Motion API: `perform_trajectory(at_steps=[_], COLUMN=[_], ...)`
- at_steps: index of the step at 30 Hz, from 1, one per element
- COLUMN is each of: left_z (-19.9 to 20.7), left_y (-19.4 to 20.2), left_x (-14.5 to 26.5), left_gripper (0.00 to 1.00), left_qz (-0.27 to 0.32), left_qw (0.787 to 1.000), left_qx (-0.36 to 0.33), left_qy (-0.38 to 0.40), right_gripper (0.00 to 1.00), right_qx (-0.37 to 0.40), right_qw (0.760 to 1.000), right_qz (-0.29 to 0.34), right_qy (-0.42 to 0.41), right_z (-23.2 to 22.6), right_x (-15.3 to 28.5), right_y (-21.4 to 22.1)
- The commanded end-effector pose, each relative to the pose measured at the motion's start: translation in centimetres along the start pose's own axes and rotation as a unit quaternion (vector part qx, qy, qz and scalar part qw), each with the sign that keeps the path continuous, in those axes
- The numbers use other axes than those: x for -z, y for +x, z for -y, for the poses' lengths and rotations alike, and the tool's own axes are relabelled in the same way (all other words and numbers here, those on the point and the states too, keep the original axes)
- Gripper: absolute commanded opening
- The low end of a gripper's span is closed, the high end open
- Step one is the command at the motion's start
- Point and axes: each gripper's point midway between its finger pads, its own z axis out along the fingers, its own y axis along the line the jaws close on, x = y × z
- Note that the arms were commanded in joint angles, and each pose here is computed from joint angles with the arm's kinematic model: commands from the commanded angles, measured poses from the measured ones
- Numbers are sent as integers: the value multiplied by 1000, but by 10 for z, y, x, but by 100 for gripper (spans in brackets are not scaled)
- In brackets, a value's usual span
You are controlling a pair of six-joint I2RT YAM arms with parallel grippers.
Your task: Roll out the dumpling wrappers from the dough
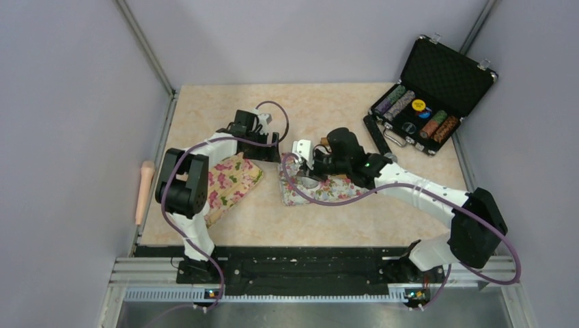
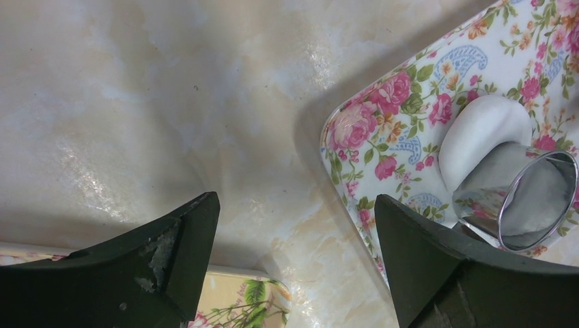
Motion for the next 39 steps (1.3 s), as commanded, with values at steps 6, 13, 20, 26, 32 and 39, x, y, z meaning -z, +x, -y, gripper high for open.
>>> perform_trajectory(at_steps=[6,13,20,26,32,39], left_z=[2,2,3,4,4,4], left_y=[-14,-15,-15,-16,-16,-16], left_x=[2,2,4,5,6,6], left_gripper=[89,89,89,88,88,88], left_qz=[13,13,14,15,15,15], left_qw=[1000,1000,1000,1000,1000,1000], left_qx=[-11,-12,-13,-13,-14,-13], left_qy=[4,5,5,6,6,7], right_gripper=[0,0,0,0,0,0], right_qx=[37,64,86,94,85,64], right_qw=[999,996,992,988,985,983], right_qz=[-10,-40,-75,-106,-120,-104], right_qy=[-36,-40,-45,-67,-93,-140], right_z=[-14,-19,-24,-37,-47,-61], right_x=[16,29,39,52,61,73], right_y=[-14,-2,17,33,44,28])
